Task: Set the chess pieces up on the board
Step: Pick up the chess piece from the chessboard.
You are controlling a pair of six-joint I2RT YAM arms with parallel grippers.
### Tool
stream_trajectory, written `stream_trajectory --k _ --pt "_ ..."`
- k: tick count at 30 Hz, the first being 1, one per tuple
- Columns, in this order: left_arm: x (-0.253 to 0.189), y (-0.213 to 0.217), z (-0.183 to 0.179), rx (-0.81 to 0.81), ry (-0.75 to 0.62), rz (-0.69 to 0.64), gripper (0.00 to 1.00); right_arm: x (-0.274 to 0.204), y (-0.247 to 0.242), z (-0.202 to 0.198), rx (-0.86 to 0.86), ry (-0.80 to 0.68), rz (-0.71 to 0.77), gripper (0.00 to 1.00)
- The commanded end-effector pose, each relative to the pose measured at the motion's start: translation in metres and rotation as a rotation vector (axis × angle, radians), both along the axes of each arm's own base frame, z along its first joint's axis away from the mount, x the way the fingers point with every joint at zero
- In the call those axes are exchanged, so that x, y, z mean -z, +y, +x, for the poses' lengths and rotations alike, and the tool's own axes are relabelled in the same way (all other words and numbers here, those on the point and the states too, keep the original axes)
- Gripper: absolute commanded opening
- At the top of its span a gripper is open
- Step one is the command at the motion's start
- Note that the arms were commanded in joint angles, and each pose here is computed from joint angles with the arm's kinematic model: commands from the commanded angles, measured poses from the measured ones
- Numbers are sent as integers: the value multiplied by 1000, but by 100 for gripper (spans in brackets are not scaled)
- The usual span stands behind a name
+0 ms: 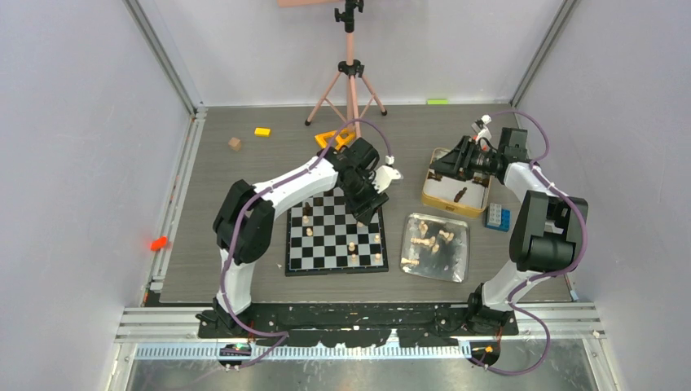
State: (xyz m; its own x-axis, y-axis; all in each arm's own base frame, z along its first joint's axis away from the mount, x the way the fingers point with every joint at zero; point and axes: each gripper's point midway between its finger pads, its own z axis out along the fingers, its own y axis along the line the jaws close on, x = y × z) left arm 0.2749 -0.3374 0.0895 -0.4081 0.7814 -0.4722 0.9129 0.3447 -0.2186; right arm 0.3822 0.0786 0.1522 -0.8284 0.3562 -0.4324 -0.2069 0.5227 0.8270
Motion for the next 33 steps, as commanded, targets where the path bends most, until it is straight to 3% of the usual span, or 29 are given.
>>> stream_trajectory --k 1,14,21,27,33 --pt "12 -2 0 8 -6 27 49 -11 -3 7 -12 -53 -6 47" --pt "34 5 6 29 -48 100 43 -11 -2 6 -13 -54 -5 46" --pt "39 4 0 57 -64 108 25 -13 -3 6 -12 -61 -8 47" --pt "36 4 2 64 -96 99 17 -15 -2 5 -11 -65 -10 47" --pt "28 1 -21 129 -80 65 5 -14 -3 5 -10 -64 -12 46"
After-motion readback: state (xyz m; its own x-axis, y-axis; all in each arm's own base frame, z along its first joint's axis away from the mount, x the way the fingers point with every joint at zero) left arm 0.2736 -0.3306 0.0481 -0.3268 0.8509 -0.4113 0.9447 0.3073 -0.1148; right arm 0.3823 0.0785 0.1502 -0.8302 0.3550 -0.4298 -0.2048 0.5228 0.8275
